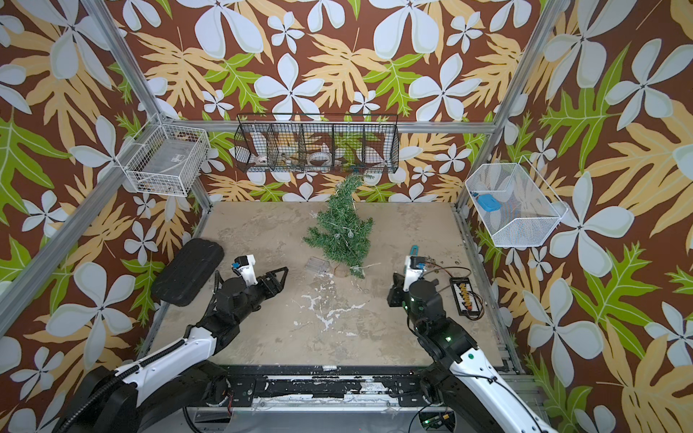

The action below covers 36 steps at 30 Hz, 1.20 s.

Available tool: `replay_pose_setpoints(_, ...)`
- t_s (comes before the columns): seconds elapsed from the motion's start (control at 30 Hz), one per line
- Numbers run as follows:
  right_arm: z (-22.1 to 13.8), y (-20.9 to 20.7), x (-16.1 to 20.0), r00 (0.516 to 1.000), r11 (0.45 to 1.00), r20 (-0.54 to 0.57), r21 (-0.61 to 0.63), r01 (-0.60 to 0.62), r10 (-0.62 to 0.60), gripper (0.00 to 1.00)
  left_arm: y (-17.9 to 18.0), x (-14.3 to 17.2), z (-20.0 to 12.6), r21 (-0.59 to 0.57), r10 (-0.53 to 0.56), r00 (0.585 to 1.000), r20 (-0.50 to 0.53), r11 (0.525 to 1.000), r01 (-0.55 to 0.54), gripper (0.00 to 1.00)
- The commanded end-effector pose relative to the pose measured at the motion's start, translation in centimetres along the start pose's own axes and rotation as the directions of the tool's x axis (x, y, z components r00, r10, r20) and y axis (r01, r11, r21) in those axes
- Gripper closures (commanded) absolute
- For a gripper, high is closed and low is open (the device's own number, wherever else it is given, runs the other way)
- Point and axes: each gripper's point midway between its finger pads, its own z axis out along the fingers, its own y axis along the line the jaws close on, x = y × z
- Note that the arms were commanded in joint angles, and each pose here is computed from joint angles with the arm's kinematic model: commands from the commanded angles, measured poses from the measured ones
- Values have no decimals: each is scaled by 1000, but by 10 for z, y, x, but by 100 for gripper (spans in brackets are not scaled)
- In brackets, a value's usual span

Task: Remove string lights from the small christmas tree
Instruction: Place the light string at the center of the board.

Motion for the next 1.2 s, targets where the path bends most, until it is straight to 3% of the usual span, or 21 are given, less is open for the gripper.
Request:
replay_pose_setpoints(0.0, -6, -41, -1, 989, 981, 43, 132, -143, 138, 100, -4, 0, -1, -11, 12, 1000, -7, 1000, -12, 27)
replay_pose_setpoints(0.13, 8, -40, 13, 982, 980, -29, 75, -182, 185, 100, -10, -2, -1, -6, 26, 1000, -18, 1000, -26, 28)
replay_pose_setpoints(0.4, 35, -25, 24, 978, 988, -142, 22, -154, 156, 100, -5, -4, -8, -31, 46, 999, 1, 998, -46, 28)
replay_pose_setpoints(0.57, 59, -3, 33, 961, 985, -241, -71, -156, 134, 100, 25, -9, -17, -184, 92, 995, 35, 979, -84, 29)
replay_pose_setpoints(0.7, 84, 6, 56, 931, 978, -338, -105, -181, 136, 100, 58, -9, -27, -331, 103, 992, 68, 941, -74, 35)
replay_pose_setpoints(0.87, 108, 10, 75, 919, 973, -370, -123, -197, 139, 100, 96, -1, -40, -473, 162, 985, 55, 873, -118, 39)
replay_pose_setpoints(1.0, 117, 14, 93, 924, 966, -360, -166, -197, 126, 100, 112, 5, -47, -523, 211, 977, 29, 836, -165, 39)
replay_pose_setpoints(1.17, 117, 30, 109, 932, 963, -361, -235, -128, 36, 95, 114, 7, -47, -520, 232, 972, 15, 833, -191, 39)
